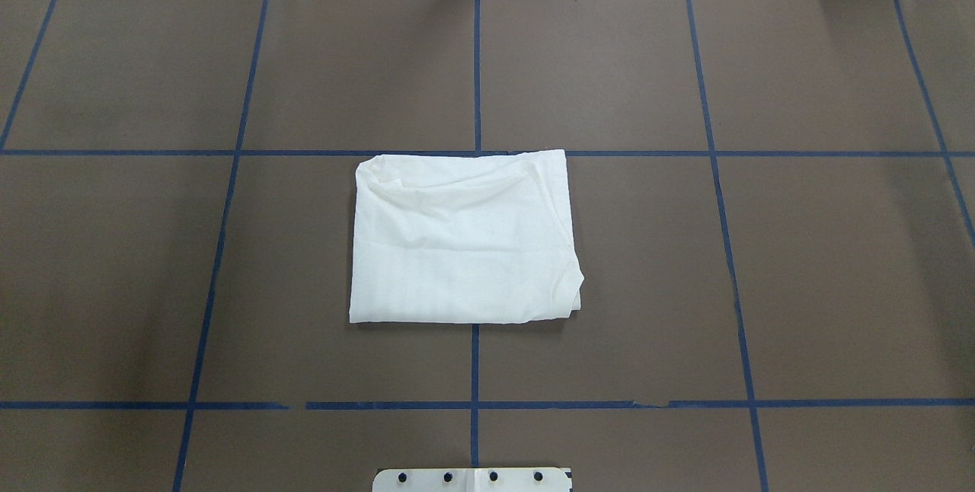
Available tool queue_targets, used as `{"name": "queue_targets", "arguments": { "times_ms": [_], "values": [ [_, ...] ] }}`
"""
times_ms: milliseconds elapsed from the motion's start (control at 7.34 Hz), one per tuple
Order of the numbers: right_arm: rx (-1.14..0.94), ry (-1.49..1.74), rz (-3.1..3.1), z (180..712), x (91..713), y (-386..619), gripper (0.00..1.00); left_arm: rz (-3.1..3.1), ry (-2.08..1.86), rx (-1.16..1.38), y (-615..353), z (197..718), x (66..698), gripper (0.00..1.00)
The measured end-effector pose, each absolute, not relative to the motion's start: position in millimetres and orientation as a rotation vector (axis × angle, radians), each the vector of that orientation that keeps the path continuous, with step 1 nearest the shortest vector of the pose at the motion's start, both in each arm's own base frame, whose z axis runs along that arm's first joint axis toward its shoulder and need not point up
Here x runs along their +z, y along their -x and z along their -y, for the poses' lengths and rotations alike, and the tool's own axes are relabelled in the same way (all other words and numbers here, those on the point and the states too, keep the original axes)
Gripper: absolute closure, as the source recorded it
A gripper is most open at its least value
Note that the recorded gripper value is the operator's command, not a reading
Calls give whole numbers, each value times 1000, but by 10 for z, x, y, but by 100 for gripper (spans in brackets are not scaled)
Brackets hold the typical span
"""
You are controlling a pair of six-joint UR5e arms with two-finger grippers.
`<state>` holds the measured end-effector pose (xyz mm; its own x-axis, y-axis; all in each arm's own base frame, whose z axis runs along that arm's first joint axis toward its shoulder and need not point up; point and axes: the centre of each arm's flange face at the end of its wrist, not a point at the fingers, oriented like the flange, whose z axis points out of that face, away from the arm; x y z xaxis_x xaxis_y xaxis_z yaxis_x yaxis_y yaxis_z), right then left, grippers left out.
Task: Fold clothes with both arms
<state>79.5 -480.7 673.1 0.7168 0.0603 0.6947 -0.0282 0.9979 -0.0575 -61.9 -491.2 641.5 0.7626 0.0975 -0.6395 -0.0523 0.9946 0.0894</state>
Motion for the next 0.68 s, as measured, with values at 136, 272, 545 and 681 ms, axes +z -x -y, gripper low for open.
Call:
{"name": "queue_targets", "arguments": {
  "times_ms": [136, 272, 545, 681],
  "values": [
    [49, 43, 770, 4810, 6729, -794, 0, -699, -61, 64, 619, 4908, 6419, 0],
    [48, 42, 771, 4816, 6722, -794, 0, -699, -58, 57, 617, 4907, 6422, 1],
    [47, 40, 771, 4831, 6708, -795, 0, -699, -57, 55, 614, 4906, 6423, 1],
    [47, 39, 771, 4834, 6706, -795, 0, -699, -56, 54, 614, 4906, 6424, 1]
  ]
}}
